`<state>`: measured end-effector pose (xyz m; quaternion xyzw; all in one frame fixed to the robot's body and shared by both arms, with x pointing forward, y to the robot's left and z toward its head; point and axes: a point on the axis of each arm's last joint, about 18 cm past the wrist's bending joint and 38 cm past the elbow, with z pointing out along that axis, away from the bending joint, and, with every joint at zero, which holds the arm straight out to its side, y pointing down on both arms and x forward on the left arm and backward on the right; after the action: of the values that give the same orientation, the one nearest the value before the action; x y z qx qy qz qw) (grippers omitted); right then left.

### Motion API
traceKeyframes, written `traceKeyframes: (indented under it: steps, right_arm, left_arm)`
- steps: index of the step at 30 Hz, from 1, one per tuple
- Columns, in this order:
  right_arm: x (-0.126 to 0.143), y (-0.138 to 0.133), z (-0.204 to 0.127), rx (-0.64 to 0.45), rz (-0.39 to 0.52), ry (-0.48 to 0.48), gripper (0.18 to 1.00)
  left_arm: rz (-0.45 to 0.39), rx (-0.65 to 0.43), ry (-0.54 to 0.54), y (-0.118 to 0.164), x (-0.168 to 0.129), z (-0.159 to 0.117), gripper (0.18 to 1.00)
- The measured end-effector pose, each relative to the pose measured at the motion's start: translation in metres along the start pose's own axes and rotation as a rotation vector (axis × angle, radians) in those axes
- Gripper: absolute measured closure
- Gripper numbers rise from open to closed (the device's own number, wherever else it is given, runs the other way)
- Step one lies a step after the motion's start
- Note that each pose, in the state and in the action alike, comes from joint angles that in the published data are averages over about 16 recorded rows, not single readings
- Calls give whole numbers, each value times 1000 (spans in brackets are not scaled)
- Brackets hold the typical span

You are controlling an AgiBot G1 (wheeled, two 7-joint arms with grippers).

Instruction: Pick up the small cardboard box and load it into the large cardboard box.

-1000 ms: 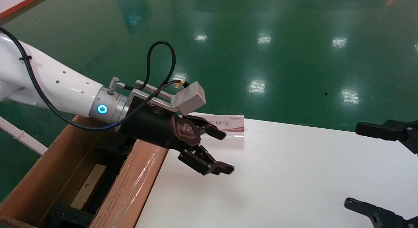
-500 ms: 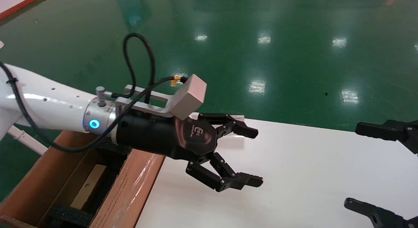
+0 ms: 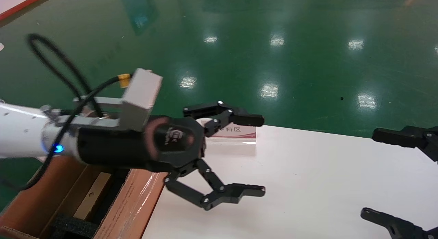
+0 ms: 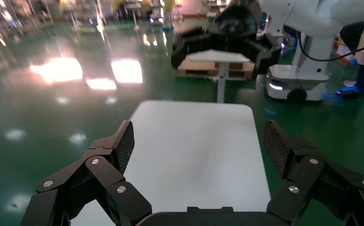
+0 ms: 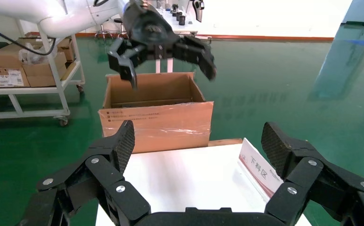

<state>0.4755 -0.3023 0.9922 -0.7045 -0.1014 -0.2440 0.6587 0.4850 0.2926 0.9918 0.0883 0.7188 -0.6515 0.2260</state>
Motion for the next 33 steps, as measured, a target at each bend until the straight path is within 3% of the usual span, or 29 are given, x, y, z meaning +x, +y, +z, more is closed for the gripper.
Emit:
traceKeyframes:
  steps: [8, 33]
  right_arm:
    - [0, 0, 0, 0, 0, 0, 178]
    - [0, 0, 0, 0, 0, 0, 178]
  left_arm:
    - [41, 31, -15, -3, 7, -9, 184]
    - [44, 34, -18, -4, 8, -10, 184]
